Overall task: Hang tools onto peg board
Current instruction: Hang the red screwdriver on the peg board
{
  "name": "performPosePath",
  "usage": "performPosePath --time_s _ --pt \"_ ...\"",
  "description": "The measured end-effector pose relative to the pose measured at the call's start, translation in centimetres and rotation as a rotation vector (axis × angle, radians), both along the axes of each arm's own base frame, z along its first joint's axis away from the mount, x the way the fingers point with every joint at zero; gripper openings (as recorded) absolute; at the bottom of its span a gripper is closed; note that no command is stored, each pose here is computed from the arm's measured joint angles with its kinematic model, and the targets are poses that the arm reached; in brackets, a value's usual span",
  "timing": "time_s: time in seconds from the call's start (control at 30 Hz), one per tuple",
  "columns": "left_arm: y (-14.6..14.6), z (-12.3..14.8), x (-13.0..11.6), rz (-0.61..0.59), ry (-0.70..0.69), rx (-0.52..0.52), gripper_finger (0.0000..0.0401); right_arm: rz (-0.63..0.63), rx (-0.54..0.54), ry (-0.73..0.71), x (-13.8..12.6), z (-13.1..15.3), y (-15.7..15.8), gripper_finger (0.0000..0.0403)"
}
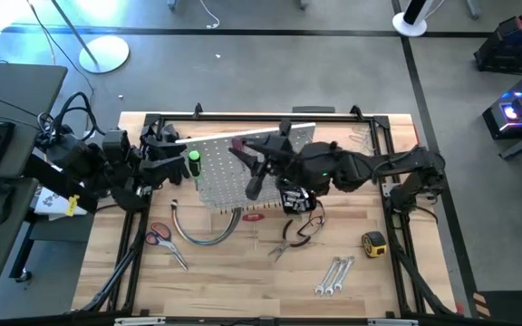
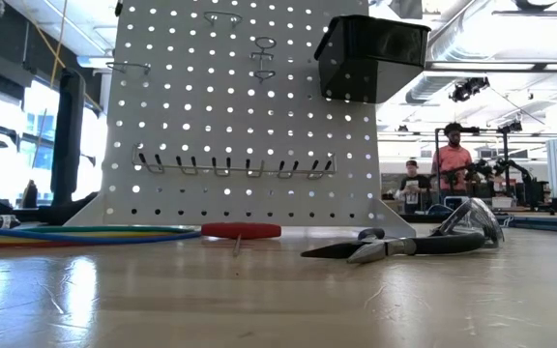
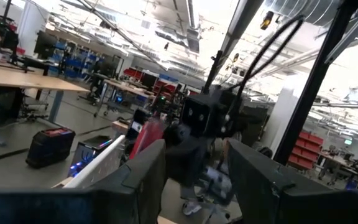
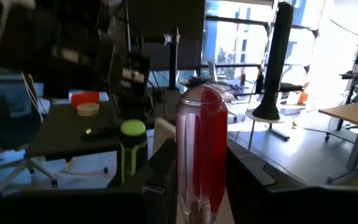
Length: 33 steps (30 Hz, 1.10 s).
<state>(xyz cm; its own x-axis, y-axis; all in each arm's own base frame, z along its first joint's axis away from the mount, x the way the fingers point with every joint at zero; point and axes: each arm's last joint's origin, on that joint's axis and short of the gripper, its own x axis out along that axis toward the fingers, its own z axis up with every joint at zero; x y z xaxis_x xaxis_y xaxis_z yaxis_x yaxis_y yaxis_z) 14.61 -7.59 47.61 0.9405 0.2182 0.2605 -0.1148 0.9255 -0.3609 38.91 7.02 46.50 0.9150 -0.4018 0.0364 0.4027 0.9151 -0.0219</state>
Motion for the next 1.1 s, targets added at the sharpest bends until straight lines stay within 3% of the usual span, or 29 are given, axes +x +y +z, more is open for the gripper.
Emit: performPosePath --time_s 0.37,0.67,0.9,1.1 --pt "-0.04 -0.19 0.06 -0.006 0.014 -0.009 0.0163 -0.086 -0.011 0.026 0.43 -0.61 -0.28 0.0084" --pt "-0.19 -0.46 0.28 -0.01 0.033 -0.01 0.0163 -0.098 0.062 0.002 0.42 -0.73 -0.36 0.0084" --pt "-0.2 -0.53 0.29 -0.012 0.038 -0.015 0.0163 -0.098 0.065 0.0 0.41 -0.73 -0.35 0.019" --pt "-0.2 -0.53 0.29 -0.012 0.038 -0.014 0.0163 -0.088 0.063 0.002 0.33 -0.73 0.1 0.0207"
